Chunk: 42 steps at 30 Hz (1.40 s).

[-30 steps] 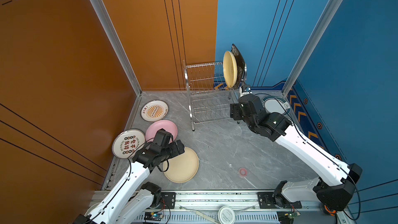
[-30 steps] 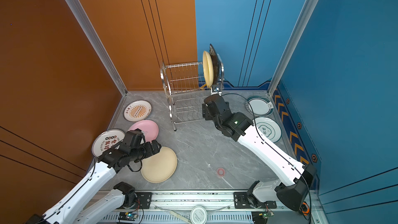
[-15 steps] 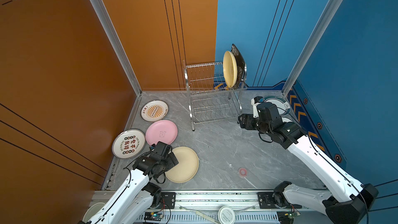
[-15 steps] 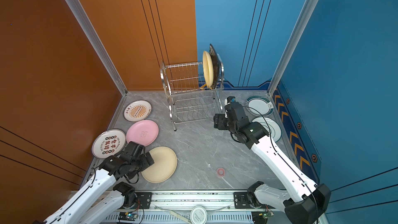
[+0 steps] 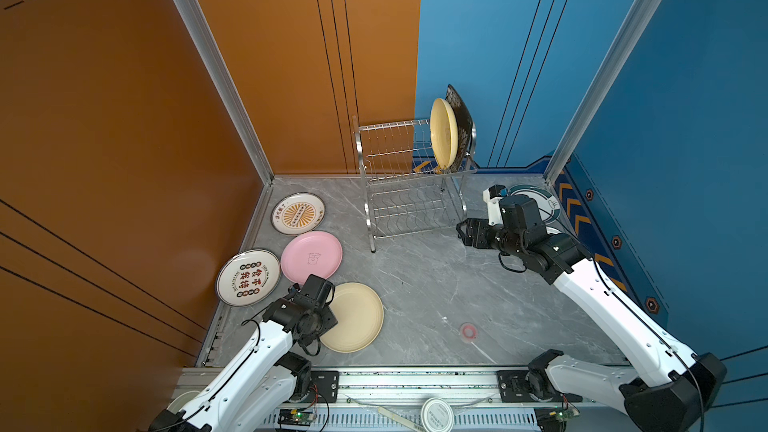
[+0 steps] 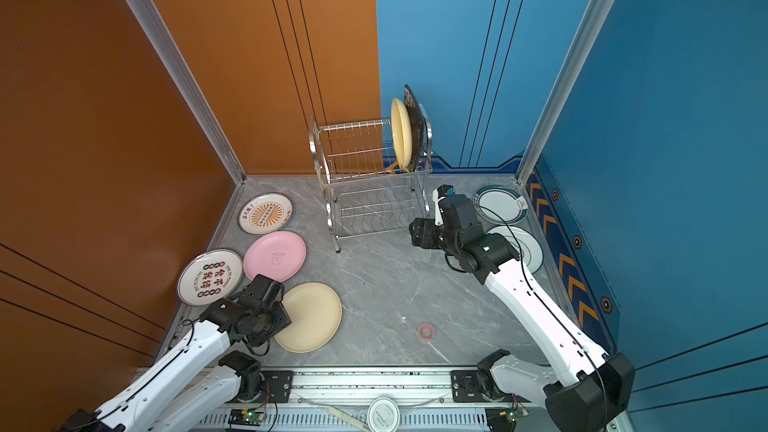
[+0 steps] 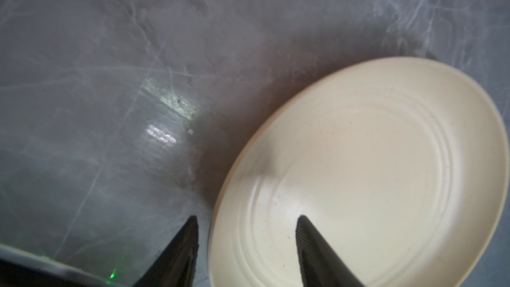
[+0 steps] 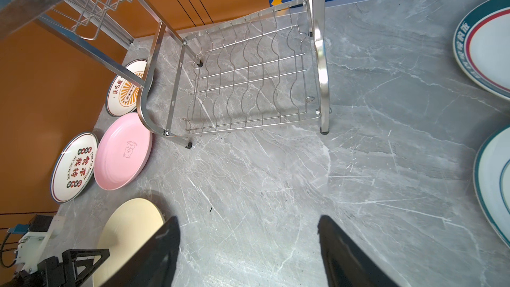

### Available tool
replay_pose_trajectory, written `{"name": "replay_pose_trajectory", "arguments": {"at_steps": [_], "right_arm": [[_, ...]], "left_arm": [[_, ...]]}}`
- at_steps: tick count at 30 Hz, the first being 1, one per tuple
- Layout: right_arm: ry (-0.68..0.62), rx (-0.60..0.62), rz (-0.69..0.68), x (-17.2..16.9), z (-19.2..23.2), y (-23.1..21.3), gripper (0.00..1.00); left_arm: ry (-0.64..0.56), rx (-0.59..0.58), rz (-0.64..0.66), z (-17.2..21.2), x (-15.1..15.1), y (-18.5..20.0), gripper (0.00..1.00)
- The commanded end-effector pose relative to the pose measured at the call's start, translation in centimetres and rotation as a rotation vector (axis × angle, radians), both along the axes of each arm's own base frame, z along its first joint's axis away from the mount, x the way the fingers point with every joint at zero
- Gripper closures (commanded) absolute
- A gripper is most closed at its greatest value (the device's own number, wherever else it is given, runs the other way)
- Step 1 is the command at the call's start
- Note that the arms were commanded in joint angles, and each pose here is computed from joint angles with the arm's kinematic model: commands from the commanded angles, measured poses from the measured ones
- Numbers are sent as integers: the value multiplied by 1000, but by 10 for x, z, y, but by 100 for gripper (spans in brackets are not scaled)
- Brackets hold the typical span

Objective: Load the plates into the dish rack
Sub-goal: 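Grip the cream plate's edge with the left gripper while the right gripper approaches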

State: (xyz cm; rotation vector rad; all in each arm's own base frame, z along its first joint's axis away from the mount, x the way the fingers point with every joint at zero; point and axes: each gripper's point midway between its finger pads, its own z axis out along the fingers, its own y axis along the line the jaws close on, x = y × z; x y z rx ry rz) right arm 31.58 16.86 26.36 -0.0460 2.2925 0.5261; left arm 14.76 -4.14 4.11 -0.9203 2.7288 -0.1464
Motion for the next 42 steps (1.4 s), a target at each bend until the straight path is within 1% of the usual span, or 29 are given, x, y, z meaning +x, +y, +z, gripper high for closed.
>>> {"name": "replay_pose_trajectory", "arguments": {"at_steps": [1,6,11,15,18,24,28,33,38,40,42], "right_arm": [[3,25,23,7,2,9,21],[14,21,20,8,-4,9,21],[39,29,10,8,-14,9,21],[56,33,10,9,-19,11,21],[62,30,9,10,-22,11,21],[87,32,12,9,-31,11,21],[125,51,23,7,-41,12,21],[189,105,81,4,-52,21,19],[303,291,283,-6,-62,64,15],[334,360,353,-10,-63,79,9],[342,405,397,-12,-61,89,8]], "left_arm": [[20,37,-2,-6,-2,6,45],[26,30,1,-14,-3,6,55],[17,24,-2,-16,-3,6,68],[26,25,-6,-19,-4,6,75],[37,22,-12,-21,-4,5,82],[35,12,-36,-19,-3,1,100],[5,-5,-68,-12,2,-5,100],[-117,-41,-144,17,22,-19,100],[-256,-87,-255,52,48,-42,100],[-316,-114,-303,67,58,-54,100],[-361,-138,-337,79,67,-63,100]]}}
